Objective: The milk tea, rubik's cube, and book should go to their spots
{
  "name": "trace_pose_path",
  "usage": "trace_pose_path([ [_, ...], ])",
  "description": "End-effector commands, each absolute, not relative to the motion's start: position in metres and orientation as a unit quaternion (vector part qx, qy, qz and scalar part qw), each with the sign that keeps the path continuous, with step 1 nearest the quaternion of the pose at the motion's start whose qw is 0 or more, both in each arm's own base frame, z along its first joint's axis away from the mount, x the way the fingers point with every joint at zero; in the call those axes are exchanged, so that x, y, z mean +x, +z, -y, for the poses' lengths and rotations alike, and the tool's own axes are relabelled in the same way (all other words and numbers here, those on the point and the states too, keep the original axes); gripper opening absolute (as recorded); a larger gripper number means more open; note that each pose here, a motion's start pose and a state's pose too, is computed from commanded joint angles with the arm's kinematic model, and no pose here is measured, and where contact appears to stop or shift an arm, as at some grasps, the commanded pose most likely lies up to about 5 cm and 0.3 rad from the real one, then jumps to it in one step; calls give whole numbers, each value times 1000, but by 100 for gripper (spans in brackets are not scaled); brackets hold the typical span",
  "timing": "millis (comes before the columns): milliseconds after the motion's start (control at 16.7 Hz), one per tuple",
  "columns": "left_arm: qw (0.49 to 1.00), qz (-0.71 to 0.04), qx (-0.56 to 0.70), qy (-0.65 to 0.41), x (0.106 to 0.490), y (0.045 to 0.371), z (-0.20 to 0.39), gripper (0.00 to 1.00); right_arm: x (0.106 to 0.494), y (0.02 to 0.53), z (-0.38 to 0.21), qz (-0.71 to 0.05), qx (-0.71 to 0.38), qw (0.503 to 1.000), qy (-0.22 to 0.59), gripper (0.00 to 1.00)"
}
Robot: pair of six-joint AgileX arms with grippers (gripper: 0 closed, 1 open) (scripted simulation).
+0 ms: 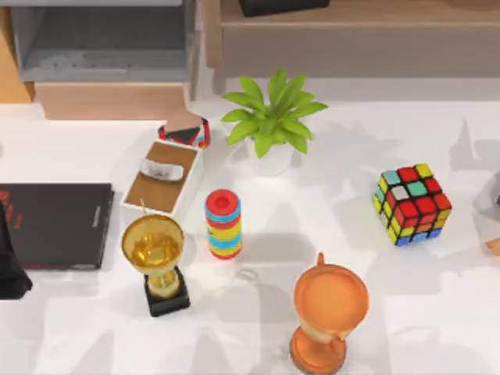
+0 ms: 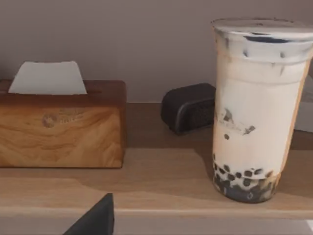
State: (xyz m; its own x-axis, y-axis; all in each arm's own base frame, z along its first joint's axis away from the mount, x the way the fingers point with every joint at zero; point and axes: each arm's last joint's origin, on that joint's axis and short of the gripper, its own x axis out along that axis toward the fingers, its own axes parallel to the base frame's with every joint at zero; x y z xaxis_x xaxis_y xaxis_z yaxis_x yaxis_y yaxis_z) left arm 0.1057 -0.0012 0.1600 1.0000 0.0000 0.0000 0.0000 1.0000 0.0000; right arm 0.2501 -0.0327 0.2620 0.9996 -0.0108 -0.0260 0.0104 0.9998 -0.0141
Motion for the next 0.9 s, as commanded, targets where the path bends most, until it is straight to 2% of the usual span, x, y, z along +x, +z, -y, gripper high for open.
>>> trace_pose_path([
  [240,1000,0,0,0,106,160,1,100,320,247,56,-17,-8,1000,-7,100],
  [480,1000,0,0,0,106,160,1,100,368,223,77,-9,-6,1000,-8,100],
  [660,1000,0,0,0,106,160,1,100,386,213,86,-1,-5,1000,-8,100],
  [900,1000,0,0,0,106,160,1,100,388,212,87,0,-5,1000,-8,100],
])
